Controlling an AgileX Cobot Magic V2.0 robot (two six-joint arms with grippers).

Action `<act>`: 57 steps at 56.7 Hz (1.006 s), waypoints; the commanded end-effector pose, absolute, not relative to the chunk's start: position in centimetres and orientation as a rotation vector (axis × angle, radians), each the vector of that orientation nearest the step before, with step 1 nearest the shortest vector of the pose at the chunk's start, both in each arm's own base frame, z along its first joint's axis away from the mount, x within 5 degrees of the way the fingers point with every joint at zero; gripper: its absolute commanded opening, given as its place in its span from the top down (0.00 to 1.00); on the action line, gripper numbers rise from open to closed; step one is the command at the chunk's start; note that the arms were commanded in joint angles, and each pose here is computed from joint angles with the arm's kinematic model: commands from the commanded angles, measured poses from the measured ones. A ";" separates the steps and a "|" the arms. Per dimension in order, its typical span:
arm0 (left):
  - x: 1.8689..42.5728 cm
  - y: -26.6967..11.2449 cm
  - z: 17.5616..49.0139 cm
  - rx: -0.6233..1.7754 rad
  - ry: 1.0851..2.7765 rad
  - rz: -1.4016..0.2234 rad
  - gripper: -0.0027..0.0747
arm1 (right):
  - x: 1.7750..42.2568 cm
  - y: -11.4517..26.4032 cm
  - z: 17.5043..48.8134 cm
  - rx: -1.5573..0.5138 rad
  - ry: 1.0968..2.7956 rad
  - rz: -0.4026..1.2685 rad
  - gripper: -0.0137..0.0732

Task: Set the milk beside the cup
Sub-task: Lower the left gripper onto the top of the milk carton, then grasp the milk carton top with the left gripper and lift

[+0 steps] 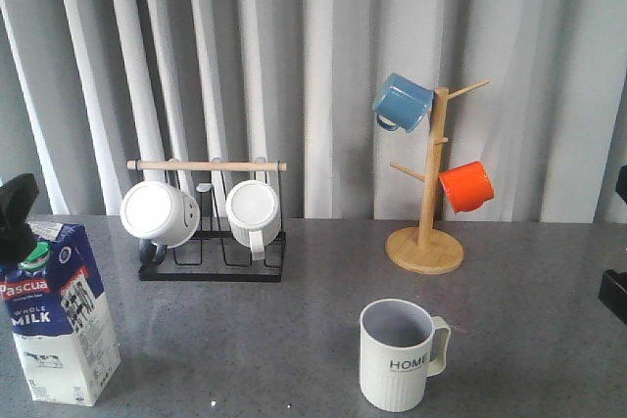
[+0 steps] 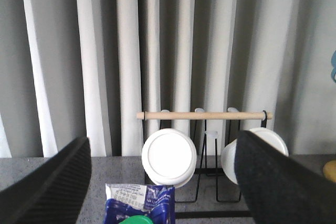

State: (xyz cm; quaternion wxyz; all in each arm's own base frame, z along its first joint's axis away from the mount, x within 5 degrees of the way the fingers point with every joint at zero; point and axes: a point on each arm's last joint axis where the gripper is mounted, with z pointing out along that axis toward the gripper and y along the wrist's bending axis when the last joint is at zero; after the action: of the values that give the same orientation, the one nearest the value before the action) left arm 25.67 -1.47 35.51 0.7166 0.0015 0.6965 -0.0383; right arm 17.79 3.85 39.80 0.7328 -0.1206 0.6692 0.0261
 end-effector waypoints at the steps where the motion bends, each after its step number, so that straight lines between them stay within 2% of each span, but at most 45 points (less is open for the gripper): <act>1: 26.6 -1.6 37.5 -0.003 1.460 -0.094 0.28 | 17.4 3.6 41.6 -0.251 1.363 0.044 0.85; 24: 30.1 -1.5 34.7 -0.002 1.607 -0.077 0.28 | 17.4 3.6 41.6 -0.251 1.363 0.044 0.85; 48: 30.5 -0.6 34.2 -0.036 1.625 -0.060 0.28 | 17.4 3.6 41.6 -0.251 1.363 0.044 0.85; 57: 31.2 -0.6 33.0 -0.038 1.676 -0.060 0.28 | 17.4 3.6 41.6 -0.251 1.363 0.044 0.85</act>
State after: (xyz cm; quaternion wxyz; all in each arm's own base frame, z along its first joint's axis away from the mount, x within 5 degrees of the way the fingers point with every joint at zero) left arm 30.96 -0.62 31.30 0.6341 -0.0102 0.7729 -0.0204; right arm 17.79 3.85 39.80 0.7328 -0.1206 0.6691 0.0261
